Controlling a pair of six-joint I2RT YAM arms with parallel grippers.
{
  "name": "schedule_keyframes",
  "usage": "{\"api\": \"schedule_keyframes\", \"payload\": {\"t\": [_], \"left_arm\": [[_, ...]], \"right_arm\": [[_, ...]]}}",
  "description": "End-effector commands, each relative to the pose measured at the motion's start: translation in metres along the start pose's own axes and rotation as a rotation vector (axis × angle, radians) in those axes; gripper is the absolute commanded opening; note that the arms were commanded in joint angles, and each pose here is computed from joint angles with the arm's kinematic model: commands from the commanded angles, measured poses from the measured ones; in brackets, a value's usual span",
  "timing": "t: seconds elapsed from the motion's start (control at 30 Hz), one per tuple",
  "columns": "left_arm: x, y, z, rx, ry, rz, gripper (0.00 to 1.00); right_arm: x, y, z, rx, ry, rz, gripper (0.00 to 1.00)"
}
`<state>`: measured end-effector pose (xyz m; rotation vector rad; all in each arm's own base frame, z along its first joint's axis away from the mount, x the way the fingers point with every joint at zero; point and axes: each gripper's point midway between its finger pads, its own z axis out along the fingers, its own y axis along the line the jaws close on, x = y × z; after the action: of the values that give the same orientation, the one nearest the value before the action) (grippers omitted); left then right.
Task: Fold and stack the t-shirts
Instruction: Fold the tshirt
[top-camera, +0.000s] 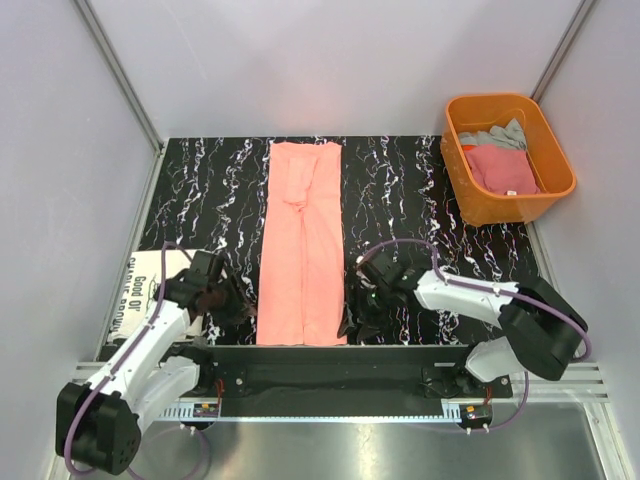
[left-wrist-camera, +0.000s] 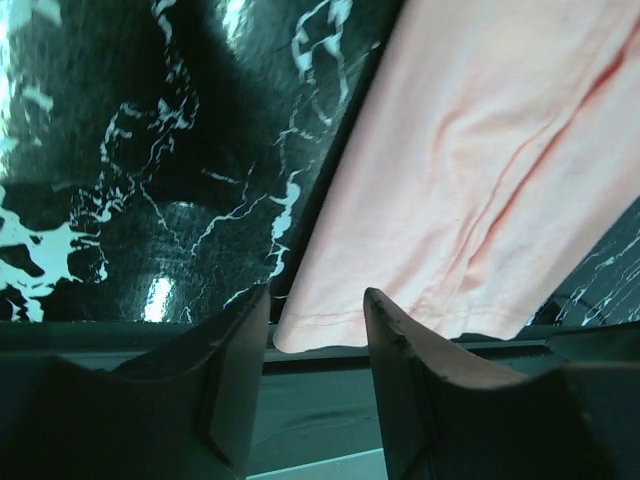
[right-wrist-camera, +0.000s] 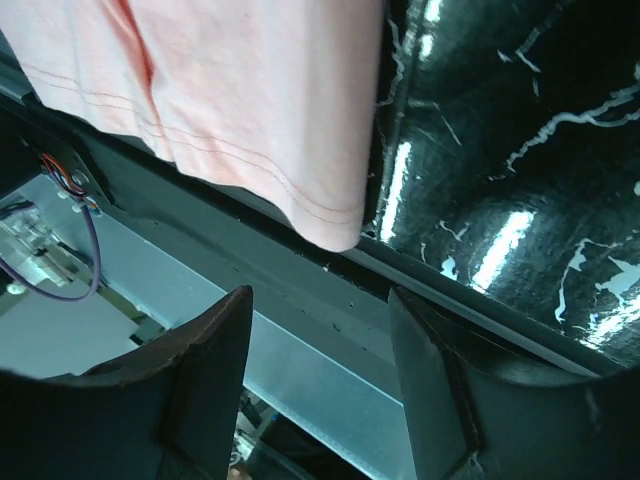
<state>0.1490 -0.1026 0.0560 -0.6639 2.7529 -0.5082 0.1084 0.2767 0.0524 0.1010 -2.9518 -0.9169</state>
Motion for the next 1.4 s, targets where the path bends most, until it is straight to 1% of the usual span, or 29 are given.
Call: {"api": "schedule_keyframes", "payload": {"t": [0.0,0.03,0.07,0.17,0.2,0.27,0.33,0.53,0.77,0.93,1.07,1.2,1.3,1.33,1.37], "left_arm": [[0.010,-0.001,0.006,0.009,0.018,-0.064,0.45],[0.010,0.001,0.008,-0.008,0.017,-0.056,0.44],[0.013,0.002,0.009,-0.020,0.019,-0.029,0.44],[0.020,0.006,0.014,-0.061,0.040,-0.024,0.44],[0.024,0.010,0.017,-0.080,0.052,-0.028,0.44],[0.024,0.013,0.019,-0.106,0.038,-0.038,0.44],[0.027,0.016,0.022,-0.144,0.029,0.001,0.44],[0.039,0.023,0.028,-0.190,0.066,0.020,0.44],[0.046,0.025,0.029,-0.178,0.071,-0.006,0.38],[0.043,0.022,0.028,-0.131,0.029,-0.019,0.38],[0.046,0.023,0.031,-0.145,0.053,-0.014,0.38],[0.046,0.024,0.032,-0.149,0.053,-0.015,0.38],[0.044,0.023,0.031,-0.144,0.041,-0.016,0.33],[0.043,0.023,0.031,-0.144,0.038,-0.017,0.28],[0.043,0.022,0.031,-0.141,0.034,-0.016,0.24]], "right_arm": [[-0.012,0.026,-0.006,-0.152,-0.096,0.055,0.63],[-0.006,0.017,-0.002,-0.144,-0.093,0.072,0.62],[-0.009,0.018,0.000,-0.162,-0.110,0.077,0.61],[-0.005,0.013,0.009,-0.177,-0.088,0.101,0.59],[-0.005,0.010,0.014,-0.169,-0.078,0.111,0.59],[-0.005,0.007,0.018,-0.164,-0.074,0.113,0.58],[-0.005,0.001,0.022,-0.149,-0.075,0.117,0.55],[-0.007,-0.010,0.030,-0.121,-0.096,0.121,0.52],[-0.008,-0.013,0.034,-0.112,-0.090,0.112,0.50],[-0.005,-0.018,0.039,-0.101,-0.075,0.112,0.49],[-0.004,-0.021,0.042,-0.093,-0.067,0.120,0.47],[-0.002,-0.024,0.043,-0.083,-0.061,0.136,0.43],[-0.003,-0.026,0.040,-0.083,-0.082,0.147,0.40],[-0.002,-0.028,0.040,-0.079,-0.085,0.154,0.38],[-0.002,-0.029,0.040,-0.078,-0.088,0.157,0.34]]}}
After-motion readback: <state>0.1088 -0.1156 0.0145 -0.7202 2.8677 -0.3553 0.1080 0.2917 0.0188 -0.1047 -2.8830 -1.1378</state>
